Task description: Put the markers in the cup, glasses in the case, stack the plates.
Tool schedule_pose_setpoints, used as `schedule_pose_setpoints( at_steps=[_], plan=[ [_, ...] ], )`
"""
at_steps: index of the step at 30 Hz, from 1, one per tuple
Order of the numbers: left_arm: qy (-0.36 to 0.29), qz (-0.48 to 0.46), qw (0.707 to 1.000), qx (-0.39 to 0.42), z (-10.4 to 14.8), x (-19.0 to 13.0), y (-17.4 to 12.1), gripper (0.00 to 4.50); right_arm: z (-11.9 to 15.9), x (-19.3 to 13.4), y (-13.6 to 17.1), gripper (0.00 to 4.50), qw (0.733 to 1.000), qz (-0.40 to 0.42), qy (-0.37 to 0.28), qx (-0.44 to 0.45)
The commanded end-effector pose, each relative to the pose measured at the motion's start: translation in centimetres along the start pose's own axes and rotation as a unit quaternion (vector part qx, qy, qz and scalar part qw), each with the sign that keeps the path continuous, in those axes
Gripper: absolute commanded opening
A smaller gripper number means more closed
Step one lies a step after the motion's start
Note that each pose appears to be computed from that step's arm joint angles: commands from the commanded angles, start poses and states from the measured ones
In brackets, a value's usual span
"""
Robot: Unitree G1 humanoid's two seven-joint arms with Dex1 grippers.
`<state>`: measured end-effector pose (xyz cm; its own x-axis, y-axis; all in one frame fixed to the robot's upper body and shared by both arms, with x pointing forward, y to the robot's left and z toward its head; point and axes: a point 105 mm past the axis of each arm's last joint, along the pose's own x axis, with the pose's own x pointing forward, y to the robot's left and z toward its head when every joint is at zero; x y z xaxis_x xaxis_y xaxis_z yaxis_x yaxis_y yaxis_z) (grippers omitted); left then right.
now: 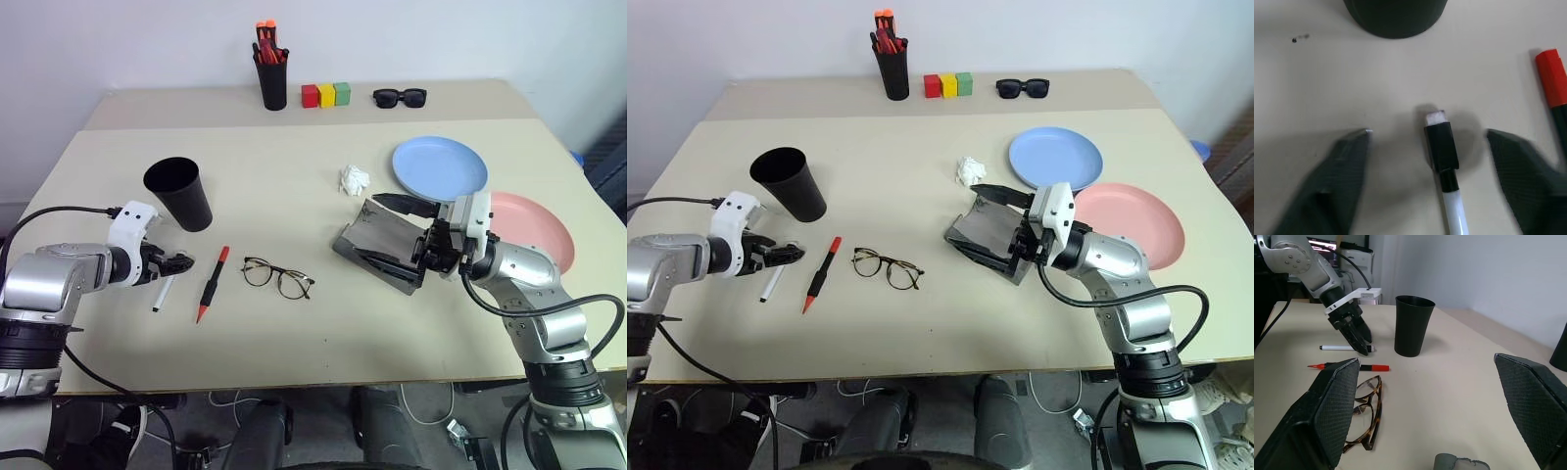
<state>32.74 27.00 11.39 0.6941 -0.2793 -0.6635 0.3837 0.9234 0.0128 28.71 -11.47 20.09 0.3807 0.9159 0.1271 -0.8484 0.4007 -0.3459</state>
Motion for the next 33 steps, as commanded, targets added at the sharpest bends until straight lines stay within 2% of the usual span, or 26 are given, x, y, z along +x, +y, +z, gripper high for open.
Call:
schedule_pose_setpoints(
  at_steps=[1, 4, 5, 10, 15, 17, 20, 22, 25, 27, 33],
  plan=[
    [0.002, -0.006, 1.000, 0.015, 0.1, 0.0, -0.8, 1.61, 1.1, -0.3, -0.1, 4.50, 1.000, -0.003, -0.012, -0.024],
    [-0.003, 0.006, 1.000, 0.017, 0.3, -0.2, -0.4, 0.13, 1.2, -0.2, -0.4, 4.50, 1.000, -0.008, -0.013, -0.024],
    [-0.005, 0.004, 1.000, 0.014, 0.3, -0.3, -0.3, 0.06, 1.1, -0.3, -0.5, 4.50, 1.000, -0.008, -0.011, -0.024],
    [-0.046, 0.000, 0.998, 0.046, 1.8, -1.5, -0.3, 0.06, 0.5, -0.9, -0.7, 4.50, 1.000, -0.004, 0.004, -0.018],
    [-0.146, -0.082, 0.980, 0.109, 4.1, -3.3, -2.9, 0.06, 0.1, -1.7, -1.3, 4.50, 1.000, -0.014, 0.014, -0.019],
    [-0.191, -0.114, 0.964, 0.146, 5.0, -4.4, -4.2, 0.06, 0.0, -1.7, -1.4, 4.50, 1.000, -0.015, 0.014, -0.019],
    [-0.209, -0.138, 0.950, 0.186, 5.1, -5.1, -5.4, 0.06, 0.1, -1.7, -1.4, 4.50, 1.000, -0.014, 0.013, -0.020],
    [-0.257, -0.133, 0.943, 0.163, 6.8, -5.4, -5.2, 0.06, 0.1, -1.7, -1.4, 4.50, 1.000, -0.013, 0.012, -0.017],
    [-0.362, -0.088, 0.919, 0.126, 11.0, -6.3, -3.8, 0.06, -0.3, -1.9, -1.2, 4.50, 1.000, -0.002, 0.023, 0.007],
    [-0.403, -0.084, 0.903, 0.124, 12.8, -7.1, -3.9, 0.06, -0.2, -1.8, -1.2, 4.50, 1.000, 0.001, 0.022, 0.016],
    [-0.482, -0.101, 0.864, 0.110, 15.6, -8.8, -4.7, 0.06, 0.1, -1.3, -1.2, 4.50, 1.000, 0.003, 0.019, 0.016]
  ],
)
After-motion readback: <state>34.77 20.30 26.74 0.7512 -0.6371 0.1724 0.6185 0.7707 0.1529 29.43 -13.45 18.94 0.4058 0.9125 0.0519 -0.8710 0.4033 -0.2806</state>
